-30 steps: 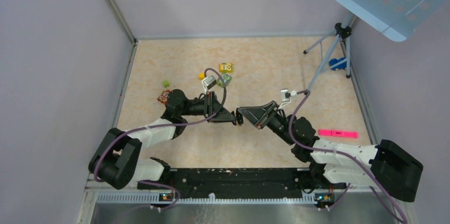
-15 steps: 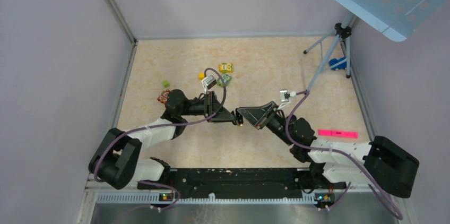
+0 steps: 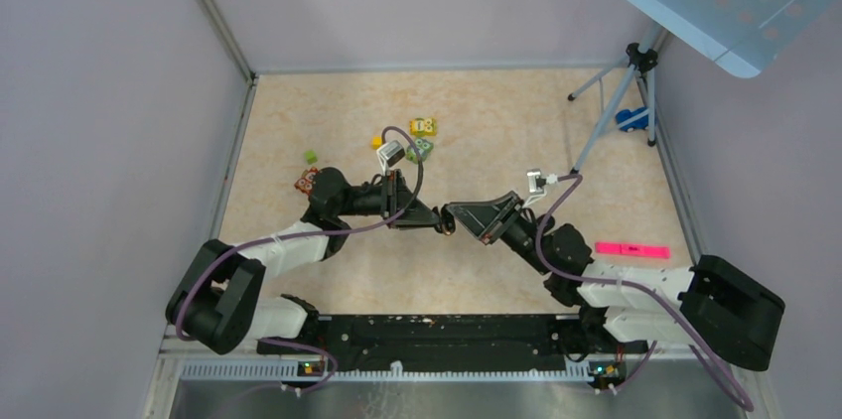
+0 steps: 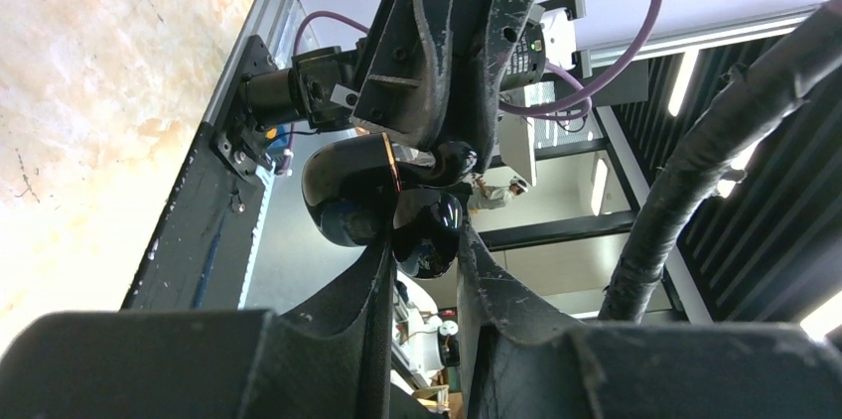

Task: Insert the wireless bluetooth earbuds into the charging case
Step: Insert the right earbud into the right side groove of the charging case, then adjust the earbuds in the charging case.

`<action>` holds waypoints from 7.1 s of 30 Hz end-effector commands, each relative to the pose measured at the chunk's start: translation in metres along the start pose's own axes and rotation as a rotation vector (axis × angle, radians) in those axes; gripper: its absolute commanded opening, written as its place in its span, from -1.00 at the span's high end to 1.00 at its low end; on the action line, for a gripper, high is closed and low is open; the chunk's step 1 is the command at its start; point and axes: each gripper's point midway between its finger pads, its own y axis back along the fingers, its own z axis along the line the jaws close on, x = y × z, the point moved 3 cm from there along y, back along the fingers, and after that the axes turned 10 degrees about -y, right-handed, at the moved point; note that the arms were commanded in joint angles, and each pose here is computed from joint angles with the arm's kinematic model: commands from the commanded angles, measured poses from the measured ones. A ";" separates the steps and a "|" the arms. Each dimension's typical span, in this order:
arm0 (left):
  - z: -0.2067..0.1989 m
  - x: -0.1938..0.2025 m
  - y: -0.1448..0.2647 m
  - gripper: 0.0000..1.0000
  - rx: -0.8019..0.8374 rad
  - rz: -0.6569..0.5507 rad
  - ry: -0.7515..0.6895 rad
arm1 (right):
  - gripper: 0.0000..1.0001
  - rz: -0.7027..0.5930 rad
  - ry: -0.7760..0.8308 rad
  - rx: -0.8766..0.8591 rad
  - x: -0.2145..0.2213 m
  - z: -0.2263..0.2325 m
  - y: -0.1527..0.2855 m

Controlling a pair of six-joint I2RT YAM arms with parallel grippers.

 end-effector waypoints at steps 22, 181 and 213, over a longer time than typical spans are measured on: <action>-0.020 -0.004 0.001 1.00 0.069 -0.013 -0.089 | 0.99 -0.059 0.025 -0.109 -0.013 0.030 -0.003; -0.011 -0.004 0.001 1.00 0.033 -0.004 -0.098 | -0.43 0.066 0.151 -0.093 -0.005 0.042 0.011; -0.008 -0.006 0.000 1.00 0.026 -0.009 -0.088 | -0.29 0.118 0.131 -0.119 0.008 0.038 0.014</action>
